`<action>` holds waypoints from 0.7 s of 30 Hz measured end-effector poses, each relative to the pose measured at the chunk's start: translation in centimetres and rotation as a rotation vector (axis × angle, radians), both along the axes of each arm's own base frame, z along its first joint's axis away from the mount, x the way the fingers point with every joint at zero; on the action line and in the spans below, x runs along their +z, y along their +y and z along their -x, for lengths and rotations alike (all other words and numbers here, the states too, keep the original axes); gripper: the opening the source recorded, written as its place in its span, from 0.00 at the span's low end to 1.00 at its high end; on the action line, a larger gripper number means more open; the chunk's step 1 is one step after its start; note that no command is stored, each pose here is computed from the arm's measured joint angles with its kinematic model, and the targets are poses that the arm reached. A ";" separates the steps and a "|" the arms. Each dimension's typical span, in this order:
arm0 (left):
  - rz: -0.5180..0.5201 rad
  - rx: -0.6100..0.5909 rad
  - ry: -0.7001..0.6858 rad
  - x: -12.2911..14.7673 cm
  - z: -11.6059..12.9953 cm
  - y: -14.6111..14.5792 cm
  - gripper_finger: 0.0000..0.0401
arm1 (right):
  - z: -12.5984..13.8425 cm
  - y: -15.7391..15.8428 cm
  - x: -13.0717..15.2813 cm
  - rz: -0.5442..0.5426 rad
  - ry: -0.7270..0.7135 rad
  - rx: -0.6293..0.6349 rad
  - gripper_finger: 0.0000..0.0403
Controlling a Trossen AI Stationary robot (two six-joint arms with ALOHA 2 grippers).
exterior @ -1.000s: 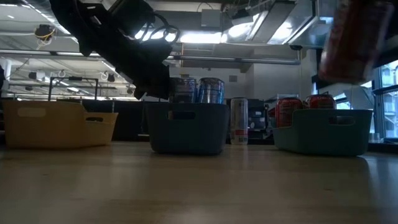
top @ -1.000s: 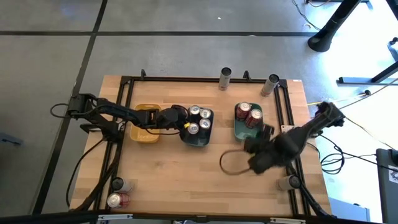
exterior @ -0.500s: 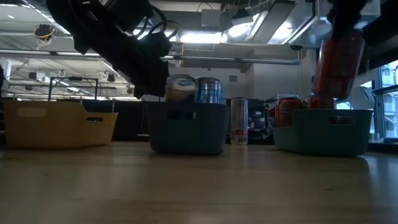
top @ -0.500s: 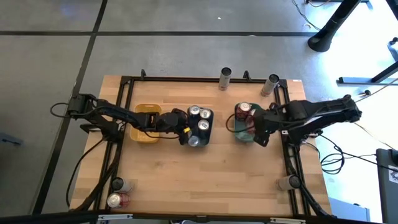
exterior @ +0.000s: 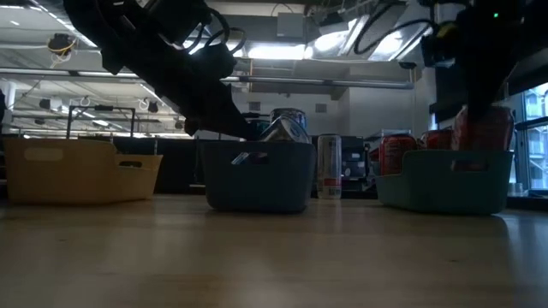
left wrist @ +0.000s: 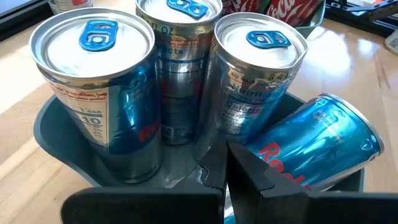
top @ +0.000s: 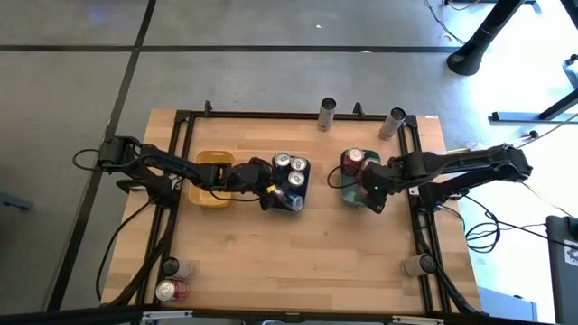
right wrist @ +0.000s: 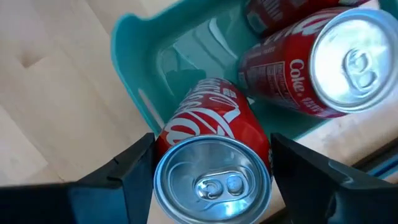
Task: Sort soda cans
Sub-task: Put the red soda can into green bin
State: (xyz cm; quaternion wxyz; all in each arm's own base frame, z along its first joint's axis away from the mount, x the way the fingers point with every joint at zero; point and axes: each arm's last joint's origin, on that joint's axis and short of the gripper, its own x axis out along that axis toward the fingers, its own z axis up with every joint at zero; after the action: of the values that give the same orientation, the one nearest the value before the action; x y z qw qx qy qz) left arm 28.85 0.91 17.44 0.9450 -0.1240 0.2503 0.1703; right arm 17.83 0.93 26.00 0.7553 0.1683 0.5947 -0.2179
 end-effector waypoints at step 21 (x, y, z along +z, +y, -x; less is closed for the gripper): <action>0.007 0.005 -0.002 0.0 0.0 0.0 0.00 | -0.3 0.0 -2.0 -0.006 -0.026 -0.006 0.82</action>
State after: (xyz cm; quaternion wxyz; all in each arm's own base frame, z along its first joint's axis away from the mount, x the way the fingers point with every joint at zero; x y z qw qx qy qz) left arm 28.85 0.91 17.44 0.9444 -0.1281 0.2495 0.1715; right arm 18.10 0.88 23.97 0.7619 0.1752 0.5850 -0.2160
